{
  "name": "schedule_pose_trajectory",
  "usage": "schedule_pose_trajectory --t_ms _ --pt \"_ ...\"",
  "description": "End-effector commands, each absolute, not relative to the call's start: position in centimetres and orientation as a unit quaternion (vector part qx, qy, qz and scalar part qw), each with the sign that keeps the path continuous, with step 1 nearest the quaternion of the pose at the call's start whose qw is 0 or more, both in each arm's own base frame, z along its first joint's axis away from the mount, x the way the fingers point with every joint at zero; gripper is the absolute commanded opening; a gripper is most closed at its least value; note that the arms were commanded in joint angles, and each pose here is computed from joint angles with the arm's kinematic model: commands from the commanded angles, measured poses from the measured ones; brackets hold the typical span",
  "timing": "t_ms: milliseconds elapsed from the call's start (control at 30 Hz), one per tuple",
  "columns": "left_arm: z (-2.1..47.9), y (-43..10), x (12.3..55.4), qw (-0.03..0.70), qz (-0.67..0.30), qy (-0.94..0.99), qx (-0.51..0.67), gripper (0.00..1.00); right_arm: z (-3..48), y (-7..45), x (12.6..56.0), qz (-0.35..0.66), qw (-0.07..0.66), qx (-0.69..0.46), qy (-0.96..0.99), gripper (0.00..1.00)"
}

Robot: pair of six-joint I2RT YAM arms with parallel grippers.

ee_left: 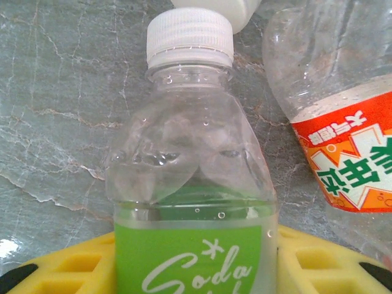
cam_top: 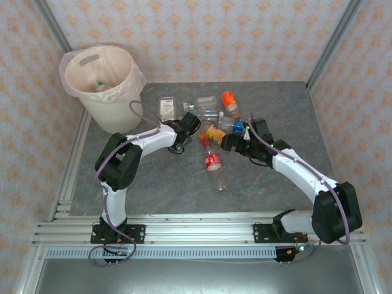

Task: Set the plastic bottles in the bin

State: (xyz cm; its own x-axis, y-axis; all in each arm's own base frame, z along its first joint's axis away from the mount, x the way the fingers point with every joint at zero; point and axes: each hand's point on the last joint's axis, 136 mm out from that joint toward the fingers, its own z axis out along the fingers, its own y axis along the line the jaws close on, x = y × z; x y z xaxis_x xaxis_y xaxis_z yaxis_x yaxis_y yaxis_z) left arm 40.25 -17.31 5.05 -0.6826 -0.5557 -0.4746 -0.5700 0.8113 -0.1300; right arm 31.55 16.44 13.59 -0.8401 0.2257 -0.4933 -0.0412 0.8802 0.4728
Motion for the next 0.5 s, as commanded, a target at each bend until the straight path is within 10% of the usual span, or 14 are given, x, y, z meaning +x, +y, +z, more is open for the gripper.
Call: schedule_pose_trajectory --t_ms 0,467 --pt "6.6 -16.8 40.5 0.285 0.029 0.914 -0.288 0.46 16.1 17.5 32.0 0.279 0.333 0.020 0.900 0.99" --pt "12.3 -18.8 41.4 0.346 -0.043 0.907 -0.234 0.41 19.7 18.0 32.5 0.304 0.428 -0.034 0.851 0.99"
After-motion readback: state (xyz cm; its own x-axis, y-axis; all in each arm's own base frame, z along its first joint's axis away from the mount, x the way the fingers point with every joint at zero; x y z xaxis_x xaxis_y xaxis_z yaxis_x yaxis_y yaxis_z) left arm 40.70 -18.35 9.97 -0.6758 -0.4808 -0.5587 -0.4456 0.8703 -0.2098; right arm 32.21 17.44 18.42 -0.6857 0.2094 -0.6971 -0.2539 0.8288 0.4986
